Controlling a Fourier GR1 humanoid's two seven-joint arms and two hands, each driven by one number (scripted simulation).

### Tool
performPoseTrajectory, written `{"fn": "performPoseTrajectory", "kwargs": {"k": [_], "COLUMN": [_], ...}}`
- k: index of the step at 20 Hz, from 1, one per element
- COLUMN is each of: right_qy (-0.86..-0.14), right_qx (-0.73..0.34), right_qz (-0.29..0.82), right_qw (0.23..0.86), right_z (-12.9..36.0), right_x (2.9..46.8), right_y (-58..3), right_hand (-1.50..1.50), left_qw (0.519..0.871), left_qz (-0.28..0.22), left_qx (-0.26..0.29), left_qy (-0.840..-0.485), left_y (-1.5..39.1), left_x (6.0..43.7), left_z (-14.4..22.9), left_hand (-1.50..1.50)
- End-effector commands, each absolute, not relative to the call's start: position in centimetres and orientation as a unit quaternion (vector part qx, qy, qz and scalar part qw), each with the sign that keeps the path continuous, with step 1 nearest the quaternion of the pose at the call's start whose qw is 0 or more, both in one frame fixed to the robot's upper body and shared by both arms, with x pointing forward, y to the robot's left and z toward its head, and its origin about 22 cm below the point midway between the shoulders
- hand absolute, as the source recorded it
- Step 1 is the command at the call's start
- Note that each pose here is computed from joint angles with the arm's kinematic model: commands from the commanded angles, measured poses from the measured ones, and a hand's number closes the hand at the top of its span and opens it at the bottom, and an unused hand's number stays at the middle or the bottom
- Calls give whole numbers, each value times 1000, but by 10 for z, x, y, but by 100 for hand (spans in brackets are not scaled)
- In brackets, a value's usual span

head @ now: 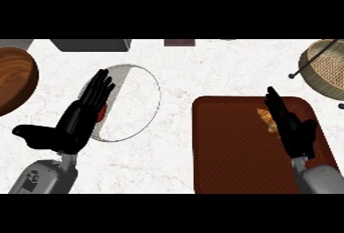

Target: Pick the croissant from the tray and place it in the tiered basket

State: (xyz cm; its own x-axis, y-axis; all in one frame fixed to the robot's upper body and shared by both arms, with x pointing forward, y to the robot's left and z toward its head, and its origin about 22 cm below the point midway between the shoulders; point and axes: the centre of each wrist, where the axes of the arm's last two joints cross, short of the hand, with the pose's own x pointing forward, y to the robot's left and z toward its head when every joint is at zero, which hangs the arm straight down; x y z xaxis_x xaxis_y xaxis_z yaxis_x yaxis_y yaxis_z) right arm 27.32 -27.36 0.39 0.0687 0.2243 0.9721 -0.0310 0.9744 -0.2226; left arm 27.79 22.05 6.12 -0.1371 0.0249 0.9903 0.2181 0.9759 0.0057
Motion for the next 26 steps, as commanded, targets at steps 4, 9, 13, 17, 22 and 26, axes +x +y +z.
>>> {"fn": "performPoseTrajectory", "kwargs": {"k": [4,9,13,17,22,26], "right_qy": [-796,-744,-798,-797,-691,-640], "right_qx": [-45,-189,-135,-95,-116,-151], "right_qz": [121,-107,-120,-37,168,300], "right_qw": [592,632,575,595,694,691], "right_z": [102,96,69,92,127,155], "right_x": [312,309,290,278,280,277], "right_y": [-333,-417,-449,-475,-467,-456], "right_hand": [150,-150,-150,-150,-150,-150], "left_qw": [740,783,787,788,787,787], "left_qz": [-43,-12,-6,-11,-13,-15], "left_qx": [53,96,108,119,116,122], "left_qy": [-669,-615,-607,-604,-605,-604], "left_y": [267,269,253,261,241,257], "left_x": [243,225,219,197,205,205], "left_z": [3,-33,-45,-56,-50,-50], "left_hand": [0,0,0,0,0,0]}}
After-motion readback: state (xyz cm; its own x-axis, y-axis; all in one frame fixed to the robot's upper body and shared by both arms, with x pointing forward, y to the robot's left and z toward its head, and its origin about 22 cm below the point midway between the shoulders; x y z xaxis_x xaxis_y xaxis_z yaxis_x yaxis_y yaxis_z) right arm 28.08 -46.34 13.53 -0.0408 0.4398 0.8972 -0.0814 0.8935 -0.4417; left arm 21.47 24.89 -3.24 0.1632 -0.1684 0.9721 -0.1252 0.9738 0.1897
